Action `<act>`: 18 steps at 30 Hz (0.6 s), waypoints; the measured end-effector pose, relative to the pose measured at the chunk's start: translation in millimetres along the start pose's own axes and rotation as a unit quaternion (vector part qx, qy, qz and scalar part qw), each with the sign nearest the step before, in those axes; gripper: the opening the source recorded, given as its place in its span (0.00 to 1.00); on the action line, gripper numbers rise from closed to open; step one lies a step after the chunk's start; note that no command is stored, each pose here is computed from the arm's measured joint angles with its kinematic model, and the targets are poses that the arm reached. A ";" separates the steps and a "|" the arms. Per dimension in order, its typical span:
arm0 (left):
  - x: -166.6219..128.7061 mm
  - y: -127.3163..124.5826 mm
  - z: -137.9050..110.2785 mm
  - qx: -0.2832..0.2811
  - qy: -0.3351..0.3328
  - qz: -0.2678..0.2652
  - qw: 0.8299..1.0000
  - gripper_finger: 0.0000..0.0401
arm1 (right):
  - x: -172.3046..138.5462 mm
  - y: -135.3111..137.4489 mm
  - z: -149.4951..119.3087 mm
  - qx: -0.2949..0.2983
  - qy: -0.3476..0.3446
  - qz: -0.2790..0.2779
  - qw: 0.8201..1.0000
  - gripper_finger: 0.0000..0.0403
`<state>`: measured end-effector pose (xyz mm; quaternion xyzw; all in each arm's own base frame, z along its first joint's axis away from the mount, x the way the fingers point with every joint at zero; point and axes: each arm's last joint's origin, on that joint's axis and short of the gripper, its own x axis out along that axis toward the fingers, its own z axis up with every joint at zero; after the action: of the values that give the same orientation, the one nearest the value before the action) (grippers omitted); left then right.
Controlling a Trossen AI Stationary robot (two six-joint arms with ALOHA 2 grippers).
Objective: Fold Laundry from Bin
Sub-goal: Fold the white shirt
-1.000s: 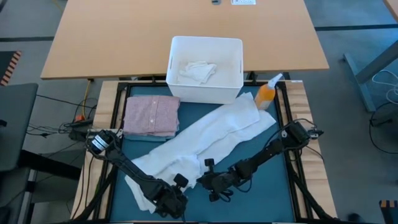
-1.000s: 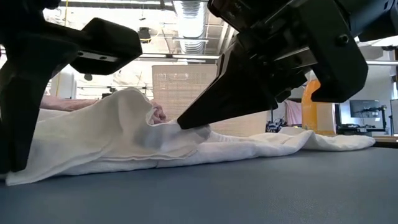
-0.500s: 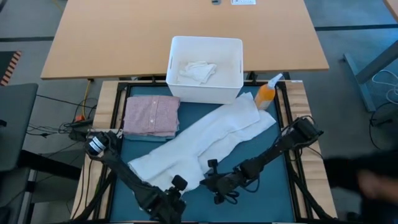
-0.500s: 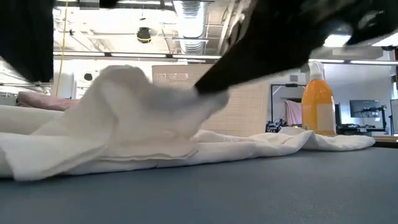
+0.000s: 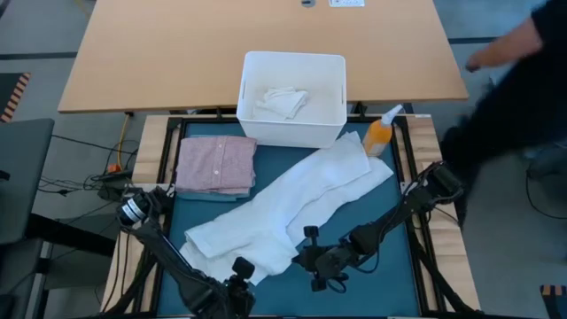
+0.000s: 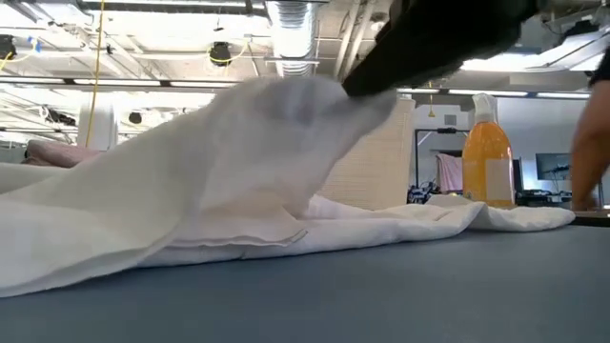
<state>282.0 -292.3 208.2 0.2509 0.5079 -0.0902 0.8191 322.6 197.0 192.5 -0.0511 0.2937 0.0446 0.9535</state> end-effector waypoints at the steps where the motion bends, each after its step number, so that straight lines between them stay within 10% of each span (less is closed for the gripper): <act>1: 6.7 -1.7 -3.2 0.001 -0.001 -0.005 1.000 0.00 | 0.1 -0.5 -1.0 0.002 0.005 -0.001 1.000 0.05; 18: 45.5 19.3 -3.7 0.027 -0.036 -0.061 0.997 0.39 | 2.2 -4.2 -2.0 0.007 0.013 -0.006 1.000 0.05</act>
<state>308.1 -269.0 173.1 0.2382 0.4898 -0.1629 0.8227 323.7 192.7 189.9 -0.0471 0.3057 0.0366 0.9502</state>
